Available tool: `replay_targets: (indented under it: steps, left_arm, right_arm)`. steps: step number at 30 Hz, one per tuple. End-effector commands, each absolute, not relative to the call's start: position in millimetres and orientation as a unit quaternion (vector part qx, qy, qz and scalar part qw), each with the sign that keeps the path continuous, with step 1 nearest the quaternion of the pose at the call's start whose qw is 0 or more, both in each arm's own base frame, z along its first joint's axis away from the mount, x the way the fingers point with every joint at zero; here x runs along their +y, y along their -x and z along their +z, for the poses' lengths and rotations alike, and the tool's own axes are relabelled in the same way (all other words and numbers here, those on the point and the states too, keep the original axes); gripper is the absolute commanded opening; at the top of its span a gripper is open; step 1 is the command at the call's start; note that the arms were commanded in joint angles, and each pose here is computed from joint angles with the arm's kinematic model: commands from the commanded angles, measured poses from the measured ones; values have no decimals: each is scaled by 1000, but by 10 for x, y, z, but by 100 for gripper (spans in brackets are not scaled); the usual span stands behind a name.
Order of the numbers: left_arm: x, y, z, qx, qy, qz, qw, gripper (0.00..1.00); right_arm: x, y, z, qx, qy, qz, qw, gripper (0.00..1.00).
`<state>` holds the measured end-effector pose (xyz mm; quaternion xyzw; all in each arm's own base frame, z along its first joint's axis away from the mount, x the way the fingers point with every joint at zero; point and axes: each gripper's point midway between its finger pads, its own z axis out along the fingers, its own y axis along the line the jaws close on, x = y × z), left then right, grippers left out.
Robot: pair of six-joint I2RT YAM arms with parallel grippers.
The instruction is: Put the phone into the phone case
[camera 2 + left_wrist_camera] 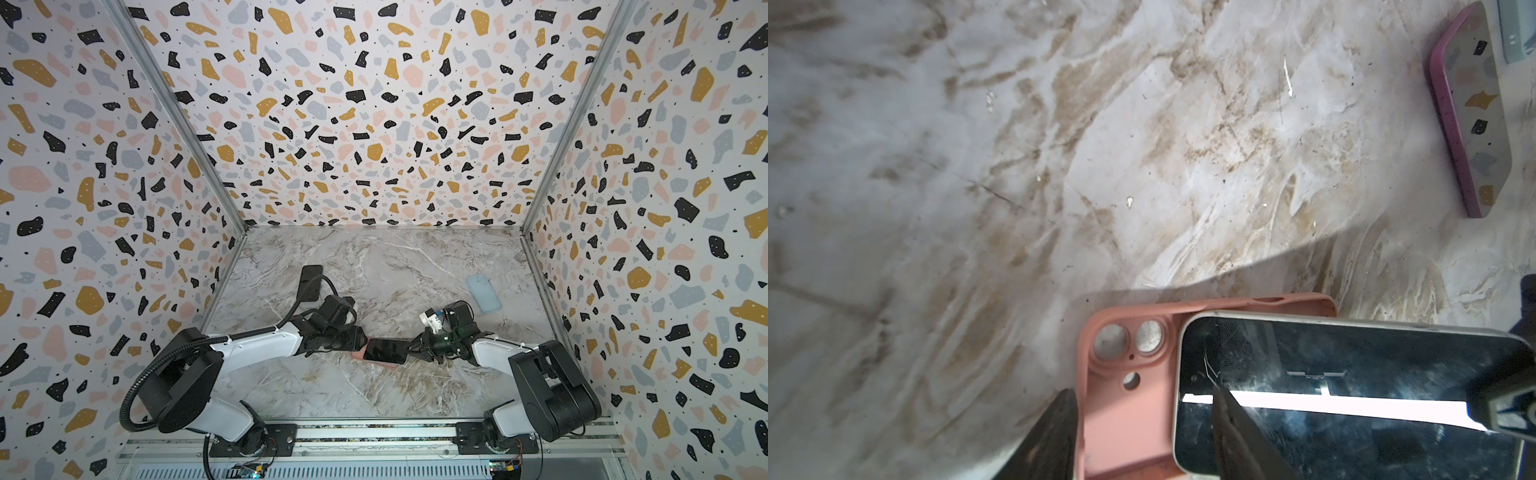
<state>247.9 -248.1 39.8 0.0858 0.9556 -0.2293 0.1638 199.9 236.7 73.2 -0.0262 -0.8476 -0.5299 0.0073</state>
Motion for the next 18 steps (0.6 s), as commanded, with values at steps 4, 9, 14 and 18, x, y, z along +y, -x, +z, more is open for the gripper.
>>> replay_targets:
  steps: [4,9,14,18]
  left_arm:
    - [-2491,-2460,332,955,-80,-239,157,53]
    - [-2510,-2454,328,953,-79,-245,156,52]
    - [-2533,-2448,310,952,-79,-252,155,51]
    - [-2552,-2442,292,951,-79,-257,152,51]
  right_arm:
    - [2302,-2013,546,-869,48,-492,10,0]
    - [2291,-2009,477,-871,54,-487,13,0]
    - [2297,-2000,431,-873,54,-484,15,0]
    - [2319,-1984,412,-874,51,-483,18,0]
